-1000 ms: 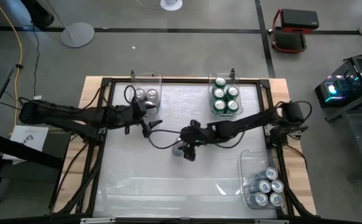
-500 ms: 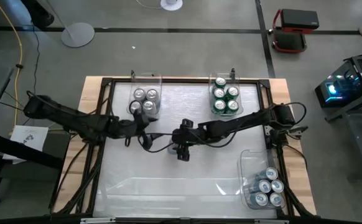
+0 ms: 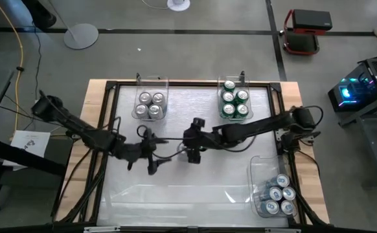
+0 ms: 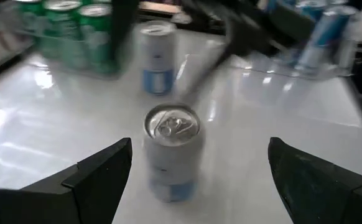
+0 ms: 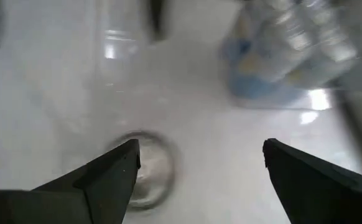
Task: Sort soda cans
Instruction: Put the blue-white soda can into the top left transparent bin
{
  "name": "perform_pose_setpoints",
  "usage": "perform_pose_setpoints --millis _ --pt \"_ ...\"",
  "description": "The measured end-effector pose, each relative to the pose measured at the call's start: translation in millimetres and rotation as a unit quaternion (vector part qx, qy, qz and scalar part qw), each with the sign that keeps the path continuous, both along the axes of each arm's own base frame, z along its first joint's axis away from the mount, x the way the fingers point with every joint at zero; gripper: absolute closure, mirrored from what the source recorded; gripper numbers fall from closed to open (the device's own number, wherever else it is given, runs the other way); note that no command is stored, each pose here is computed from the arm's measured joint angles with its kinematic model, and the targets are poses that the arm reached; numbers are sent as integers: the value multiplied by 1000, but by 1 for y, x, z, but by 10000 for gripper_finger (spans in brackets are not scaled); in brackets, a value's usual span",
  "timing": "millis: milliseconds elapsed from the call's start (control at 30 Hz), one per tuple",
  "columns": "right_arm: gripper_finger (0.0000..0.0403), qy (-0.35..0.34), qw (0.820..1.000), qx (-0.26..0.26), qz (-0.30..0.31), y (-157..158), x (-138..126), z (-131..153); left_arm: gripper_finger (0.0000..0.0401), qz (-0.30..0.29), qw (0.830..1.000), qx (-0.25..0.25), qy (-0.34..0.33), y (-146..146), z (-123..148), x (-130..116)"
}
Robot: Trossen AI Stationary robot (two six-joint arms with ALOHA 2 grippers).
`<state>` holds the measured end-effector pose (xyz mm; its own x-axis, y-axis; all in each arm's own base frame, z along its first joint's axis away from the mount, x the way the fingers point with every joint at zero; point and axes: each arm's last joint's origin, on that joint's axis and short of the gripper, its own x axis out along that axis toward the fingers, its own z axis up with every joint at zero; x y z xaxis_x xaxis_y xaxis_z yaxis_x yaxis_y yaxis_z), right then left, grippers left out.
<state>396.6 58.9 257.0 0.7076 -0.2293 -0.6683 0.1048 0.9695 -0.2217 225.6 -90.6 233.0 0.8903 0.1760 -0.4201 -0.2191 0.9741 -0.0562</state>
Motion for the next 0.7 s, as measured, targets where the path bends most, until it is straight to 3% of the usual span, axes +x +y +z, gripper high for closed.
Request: perform_pose_setpoints --millis 100,167,267,400,600,700 --pt "74 8 998 -63 -5 6 -15 14 49 -14 1000 -22 -7 -13 -6 4" --pt "73 7 997 -75 -9 8 -23 15 53 -16 999 -34 -6 -19 -12 8" --pt "73 11 998 -59 -1 7 -33 8 63 -9 999 -42 -3 -25 -25 16" --pt "73 31 998 -40 -22 1 -42 -25 75 9 999 -41 -17 -30 -40 30" --pt "99 -37 997 3 -72 -11 -41 -55 80 85 996 -20 -18 -27 -59 39" --pt "116 -50 996 22 -69 -11 -41 -60 80 108 994 -22 -18 -21 -62 43"
